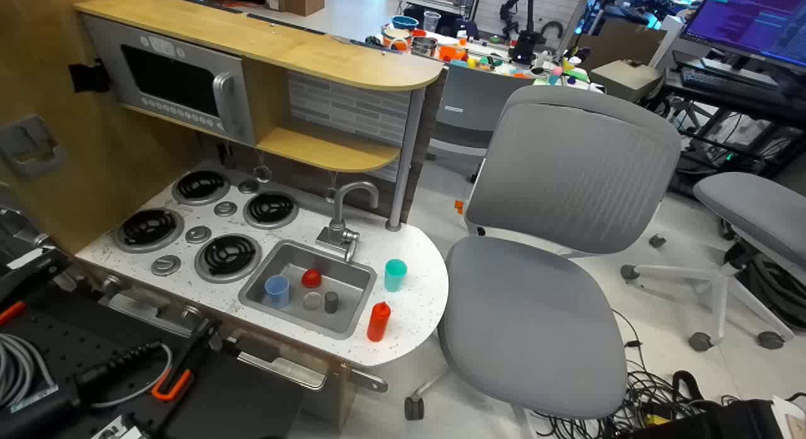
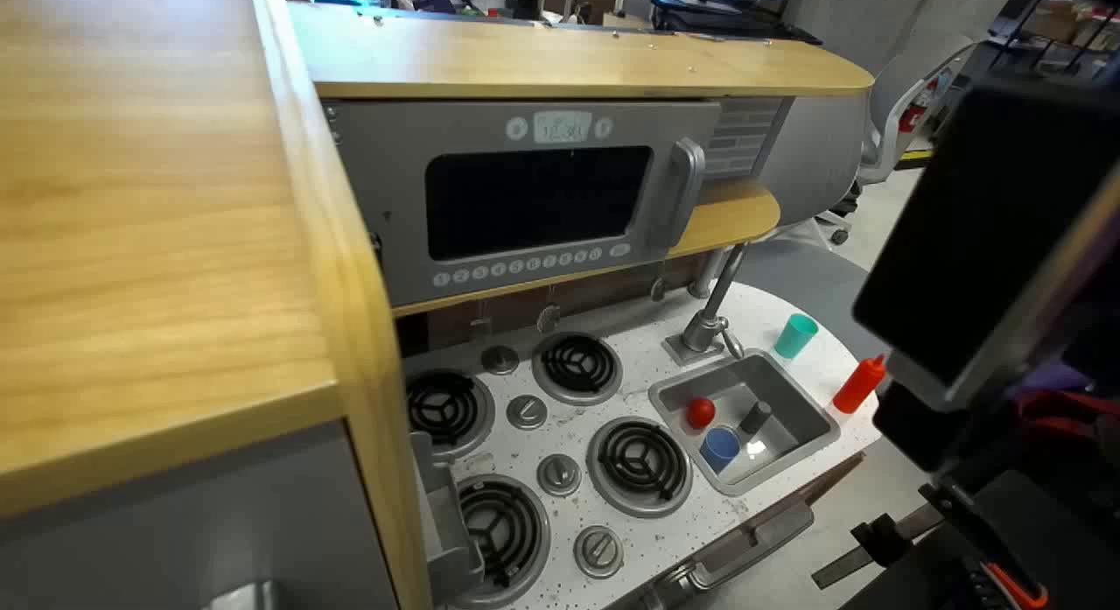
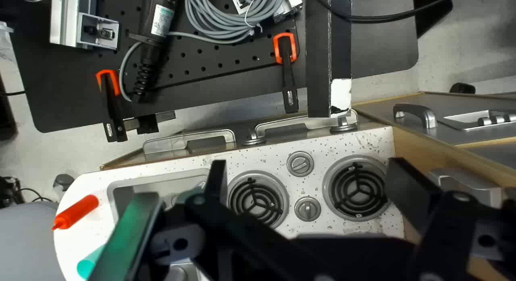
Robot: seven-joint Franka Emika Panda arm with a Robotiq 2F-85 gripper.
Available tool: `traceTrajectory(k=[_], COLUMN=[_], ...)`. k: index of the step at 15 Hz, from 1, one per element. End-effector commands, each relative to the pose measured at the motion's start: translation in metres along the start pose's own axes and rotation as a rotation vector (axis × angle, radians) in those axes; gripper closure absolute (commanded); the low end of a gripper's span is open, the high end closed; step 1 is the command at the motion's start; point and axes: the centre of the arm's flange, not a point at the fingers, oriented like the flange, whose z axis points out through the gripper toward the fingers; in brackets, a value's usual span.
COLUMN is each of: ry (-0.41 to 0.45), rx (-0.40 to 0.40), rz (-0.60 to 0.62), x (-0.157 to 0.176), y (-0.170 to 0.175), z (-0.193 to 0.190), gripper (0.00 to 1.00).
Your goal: Move the orange bottle close to the blue cup
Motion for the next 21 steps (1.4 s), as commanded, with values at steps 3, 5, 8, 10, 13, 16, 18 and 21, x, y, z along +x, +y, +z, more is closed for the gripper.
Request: traceTrajectory(k=[3, 5, 8, 10, 13, 16, 18, 21], ry=[0.001, 0.001, 0.001, 0.001, 0.001, 0.001, 0.008, 0.059], rx=[0.0, 0.0, 0.0, 0.0, 0.0, 0.0, -0.007, -0.011], rz=[0.0, 0.0, 0.0, 0.0, 0.0, 0.0, -0.001, -0.031], x=[0.0001, 0.0001, 0.0001, 0.0001, 0.0001, 0.0001, 0.0002, 0.0033], y=[-0.0001, -0.0001, -0.0001, -0.0001, -0.0001, -0.0001, 0.0014, 0.0029], z=[-0.0004, -0.0004, -0.0004, -0.0004, -0.0004, -0.0004, -0.0004, 0.0009], gripper=[0.0, 0.0, 0.0, 0.0, 0.0, 0.0, 0.0, 0.0])
